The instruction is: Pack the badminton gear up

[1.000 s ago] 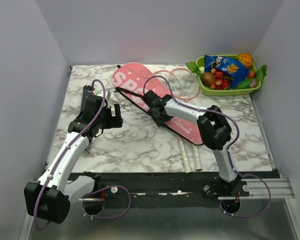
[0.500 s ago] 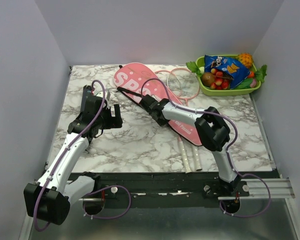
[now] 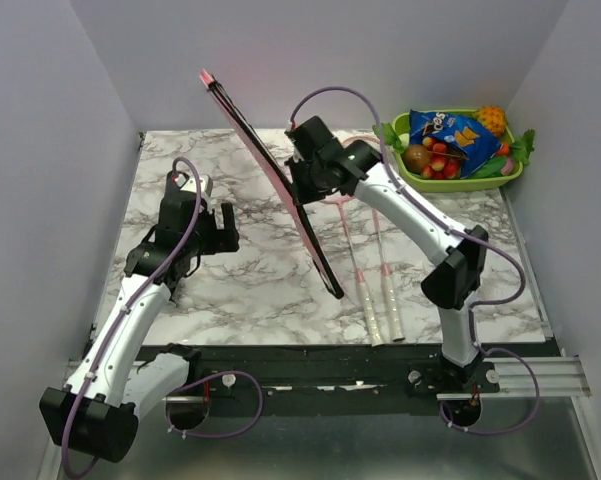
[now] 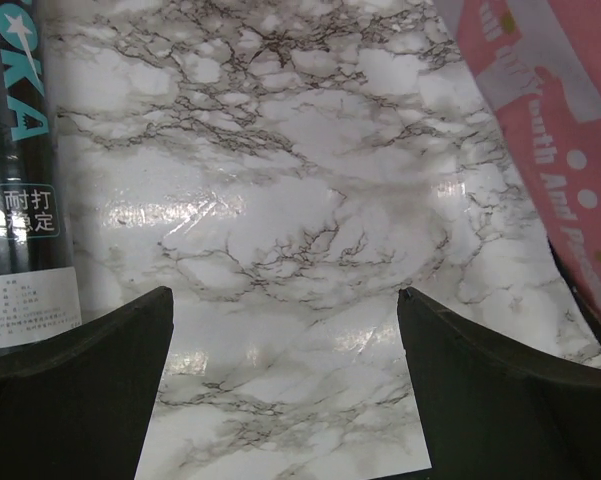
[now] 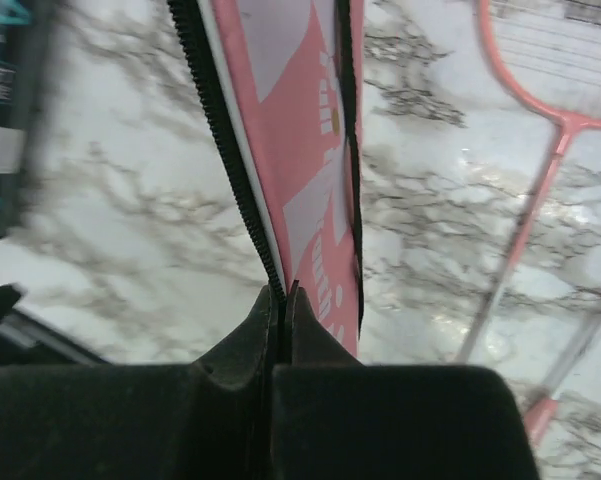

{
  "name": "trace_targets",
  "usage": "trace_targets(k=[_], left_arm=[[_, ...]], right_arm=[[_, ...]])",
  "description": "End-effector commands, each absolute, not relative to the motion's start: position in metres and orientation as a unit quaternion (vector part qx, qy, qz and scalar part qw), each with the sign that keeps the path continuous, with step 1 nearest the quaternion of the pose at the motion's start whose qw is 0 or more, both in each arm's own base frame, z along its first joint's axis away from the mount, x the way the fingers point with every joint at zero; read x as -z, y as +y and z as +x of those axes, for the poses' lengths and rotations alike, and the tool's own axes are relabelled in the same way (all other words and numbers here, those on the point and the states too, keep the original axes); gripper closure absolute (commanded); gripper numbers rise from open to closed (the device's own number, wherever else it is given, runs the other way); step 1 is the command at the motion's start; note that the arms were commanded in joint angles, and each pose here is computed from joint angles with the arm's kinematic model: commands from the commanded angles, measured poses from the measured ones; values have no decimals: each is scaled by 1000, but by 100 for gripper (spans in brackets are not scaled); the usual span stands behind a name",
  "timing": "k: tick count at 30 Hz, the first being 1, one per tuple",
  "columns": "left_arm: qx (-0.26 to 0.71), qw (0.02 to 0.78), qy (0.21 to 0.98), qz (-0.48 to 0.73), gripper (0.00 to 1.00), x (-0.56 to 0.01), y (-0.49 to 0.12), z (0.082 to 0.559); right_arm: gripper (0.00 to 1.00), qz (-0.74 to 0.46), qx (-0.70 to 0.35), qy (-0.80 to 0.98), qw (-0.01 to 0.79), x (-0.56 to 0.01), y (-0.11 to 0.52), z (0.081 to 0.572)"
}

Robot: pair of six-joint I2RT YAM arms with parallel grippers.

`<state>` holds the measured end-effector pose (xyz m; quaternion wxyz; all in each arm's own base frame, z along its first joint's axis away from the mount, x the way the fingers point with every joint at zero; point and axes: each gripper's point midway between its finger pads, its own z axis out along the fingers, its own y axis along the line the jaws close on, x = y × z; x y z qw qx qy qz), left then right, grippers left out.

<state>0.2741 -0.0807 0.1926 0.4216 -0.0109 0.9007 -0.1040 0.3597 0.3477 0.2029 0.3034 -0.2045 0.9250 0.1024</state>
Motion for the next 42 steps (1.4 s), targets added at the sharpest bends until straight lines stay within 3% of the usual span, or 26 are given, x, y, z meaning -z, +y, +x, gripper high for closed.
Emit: trace_targets(k=[1, 2, 3, 7, 11, 15, 17, 18, 21, 23, 29, 33, 42], left_arm=[[106, 463, 880, -12, 1, -231, -77, 273], [107, 468, 877, -10, 1, -235, -77, 273], [107, 470, 876, -5, 1, -240, -77, 272], [105, 469, 877, 1, 1, -244, -76, 269], [108, 462, 880, 3, 1, -238, -78, 268], [112, 451, 885, 4, 1, -229, -80, 266], [113, 447, 888, 4, 1, -226, -81, 267], [113, 443, 889, 5, 1, -223, -81, 267], [112, 438, 892, 5, 1, -221, -82, 269], [112, 437, 893, 5, 1, -220, -82, 270], [133, 422, 897, 20, 1, -216, -93, 273], [157, 407, 899, 33, 1, -206, -105, 275], [112, 357, 925, 65, 1, -156, -130, 265]], right_arm=[[99, -129, -299, 914, 243, -259, 363, 330], [99, -105, -353, 906, 211, -266, 370, 319], [99, -92, -400, 879, 245, -286, 374, 334], [99, -17, -488, 843, 227, -286, 367, 322], [99, 76, -529, 836, 126, -228, 374, 301], [99, 113, -576, 802, 106, -212, 389, 301], [87, 112, -575, 805, 90, -206, 395, 299], [64, 104, -575, 806, 89, -209, 401, 296], [39, 78, -529, 839, 99, -199, 401, 289], [34, 45, -509, 850, 131, -207, 398, 294], [33, -8, -360, 920, 155, -175, 355, 294], [33, -51, -233, 963, 124, -135, 316, 287], [33, -77, -137, 976, 148, -111, 268, 286]])
